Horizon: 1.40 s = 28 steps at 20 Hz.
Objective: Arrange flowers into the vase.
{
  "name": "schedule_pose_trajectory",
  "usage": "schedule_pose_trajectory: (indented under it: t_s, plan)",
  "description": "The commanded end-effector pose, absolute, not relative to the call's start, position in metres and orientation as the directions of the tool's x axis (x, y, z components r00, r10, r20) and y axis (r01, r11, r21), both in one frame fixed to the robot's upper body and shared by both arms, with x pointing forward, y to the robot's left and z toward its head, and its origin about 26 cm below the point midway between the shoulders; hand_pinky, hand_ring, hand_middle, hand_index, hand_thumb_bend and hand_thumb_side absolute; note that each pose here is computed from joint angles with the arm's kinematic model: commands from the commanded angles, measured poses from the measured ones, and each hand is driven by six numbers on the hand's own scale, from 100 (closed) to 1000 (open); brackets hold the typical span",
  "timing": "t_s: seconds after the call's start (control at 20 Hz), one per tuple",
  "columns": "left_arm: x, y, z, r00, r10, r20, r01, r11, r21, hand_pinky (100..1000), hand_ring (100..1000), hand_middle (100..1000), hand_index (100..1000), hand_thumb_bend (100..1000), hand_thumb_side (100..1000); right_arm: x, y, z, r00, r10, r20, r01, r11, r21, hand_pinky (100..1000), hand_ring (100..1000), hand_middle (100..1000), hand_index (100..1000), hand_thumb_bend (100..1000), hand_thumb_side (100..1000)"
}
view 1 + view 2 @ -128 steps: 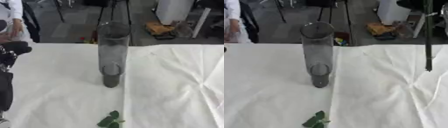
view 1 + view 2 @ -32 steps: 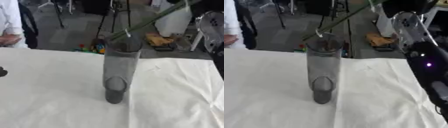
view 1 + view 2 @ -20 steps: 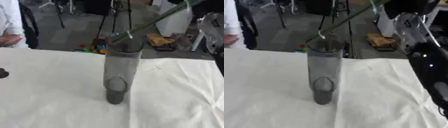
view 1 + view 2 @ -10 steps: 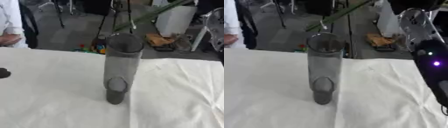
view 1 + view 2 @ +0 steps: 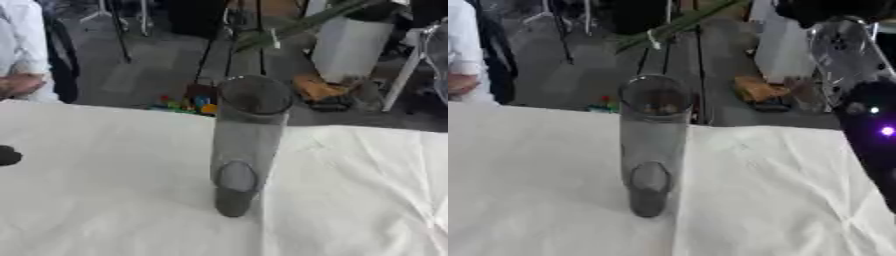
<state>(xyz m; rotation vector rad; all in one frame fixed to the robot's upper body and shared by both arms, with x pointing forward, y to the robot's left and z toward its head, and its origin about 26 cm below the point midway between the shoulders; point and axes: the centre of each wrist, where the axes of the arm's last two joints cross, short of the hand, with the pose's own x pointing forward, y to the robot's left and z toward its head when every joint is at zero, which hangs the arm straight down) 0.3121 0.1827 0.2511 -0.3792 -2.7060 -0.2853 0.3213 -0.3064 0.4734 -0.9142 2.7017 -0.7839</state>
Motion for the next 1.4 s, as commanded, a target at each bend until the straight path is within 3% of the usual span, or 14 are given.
schedule_pose_trajectory:
  t_s: [0.05,0.65,1.4]
  plan:
    - [0.309,0.186,0.258,-0.904,0.203,0.376,0.283,0.944,0.169,723,666,883,929,256,1000,0.303,-0.329,0.493,-0.791,-0.524,-0.316,-0.171,0.686,-0.708,100,100,100,100,166,165]
    - [0.309,0.186,0.258,-0.906,0.2,0.373,0.279,0.945,0.17,725,665,885,929,250,1000,0.3,-0.354,0.495,-0.839,-0.425,-0.341,-0.075,0.71,-0.7,100,100,100,100,159,167]
    - [0.309,0.183,0.259,-0.904,0.211,0.371,0.289,0.942,0.169,727,665,887,930,252,1000,0.334,-0.345,0.474,-0.873,-0.458,-0.169,-0.238,0.701,-0.672,100,100,100,100,139,180]
